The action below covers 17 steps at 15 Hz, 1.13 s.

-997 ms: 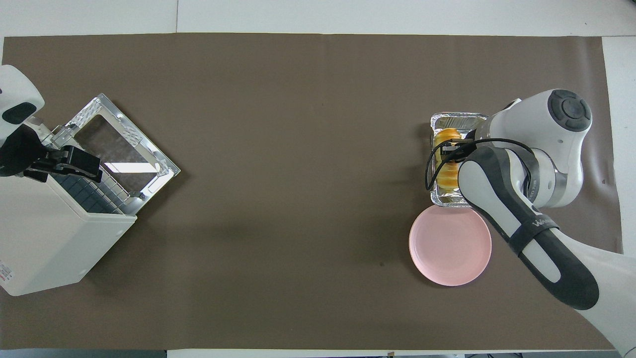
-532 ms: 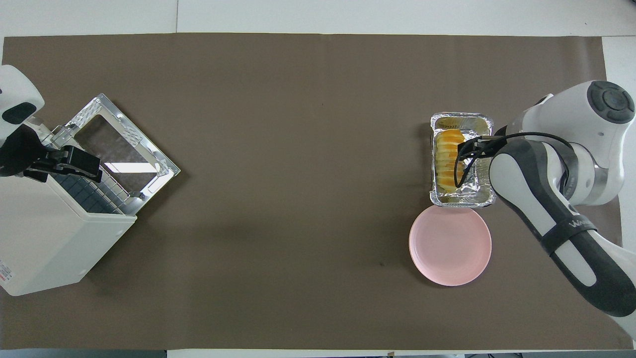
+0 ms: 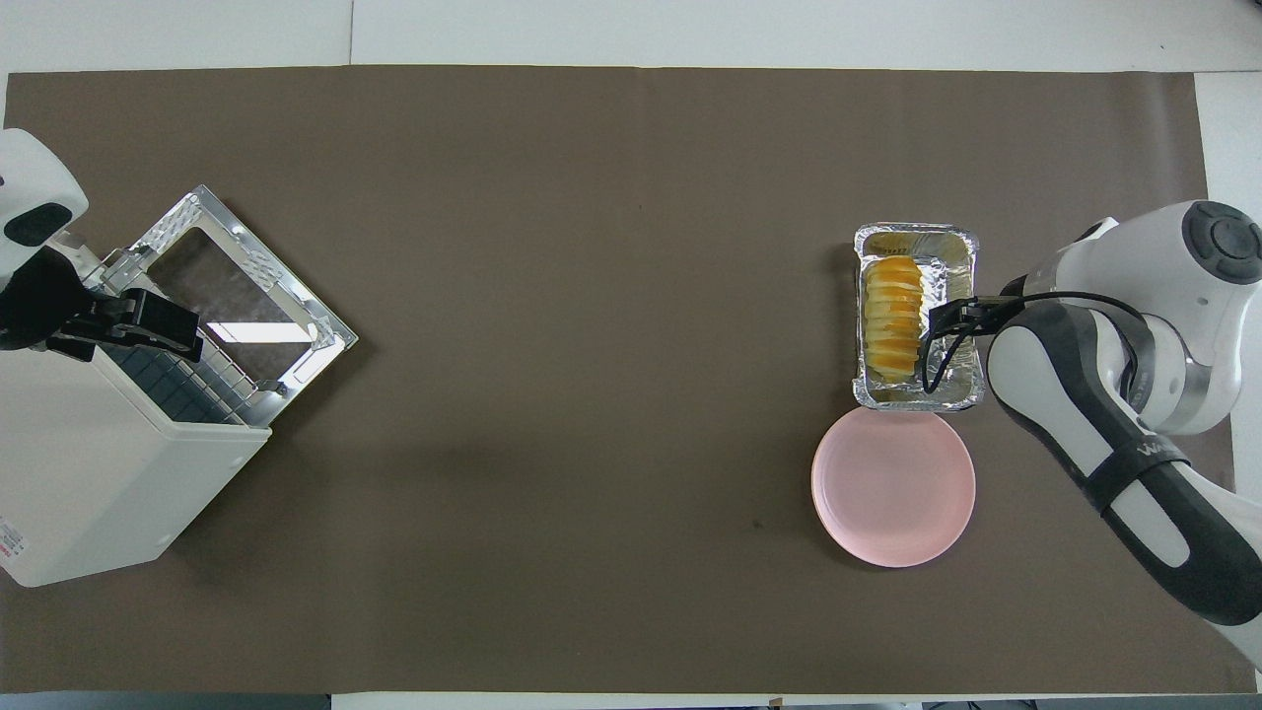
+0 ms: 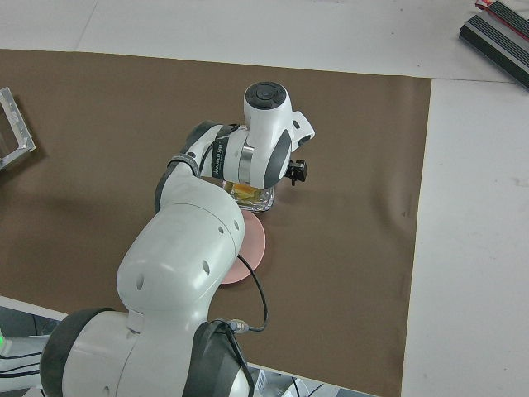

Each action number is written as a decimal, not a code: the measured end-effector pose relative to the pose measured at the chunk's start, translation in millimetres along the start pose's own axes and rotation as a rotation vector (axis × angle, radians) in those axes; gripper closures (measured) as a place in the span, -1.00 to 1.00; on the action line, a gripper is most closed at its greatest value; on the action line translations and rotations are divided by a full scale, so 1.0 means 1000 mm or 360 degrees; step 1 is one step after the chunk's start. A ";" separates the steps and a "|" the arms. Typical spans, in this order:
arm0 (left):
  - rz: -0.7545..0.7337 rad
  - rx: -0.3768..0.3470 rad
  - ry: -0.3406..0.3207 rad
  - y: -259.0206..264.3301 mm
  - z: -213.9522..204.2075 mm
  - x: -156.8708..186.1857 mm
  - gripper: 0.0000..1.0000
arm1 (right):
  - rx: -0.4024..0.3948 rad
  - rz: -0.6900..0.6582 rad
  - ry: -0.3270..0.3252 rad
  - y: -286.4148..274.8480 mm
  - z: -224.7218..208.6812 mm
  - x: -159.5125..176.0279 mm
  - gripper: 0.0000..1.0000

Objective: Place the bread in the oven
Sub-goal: 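Open the right gripper and release the bread in the tray, then push the foil tray with the right gripper toward the oven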

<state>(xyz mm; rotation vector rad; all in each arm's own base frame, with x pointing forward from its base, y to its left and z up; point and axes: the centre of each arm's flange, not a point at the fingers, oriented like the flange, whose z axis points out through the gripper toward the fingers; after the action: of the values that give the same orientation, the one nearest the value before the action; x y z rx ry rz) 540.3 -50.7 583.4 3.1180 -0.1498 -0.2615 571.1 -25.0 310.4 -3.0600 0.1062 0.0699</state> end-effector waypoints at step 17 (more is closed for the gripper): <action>0.0000 0.0000 0.0000 0.000 0.000 0.000 -1.00 | 0.0013 -0.0144 0.0168 -0.047 -0.056 0.028 0.96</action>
<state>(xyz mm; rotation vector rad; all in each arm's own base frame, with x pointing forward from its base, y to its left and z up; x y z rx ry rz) 540.3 -50.8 583.5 3.1180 -0.1498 -0.2615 604.7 15.1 368.7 -3.0545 -0.0255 -0.0972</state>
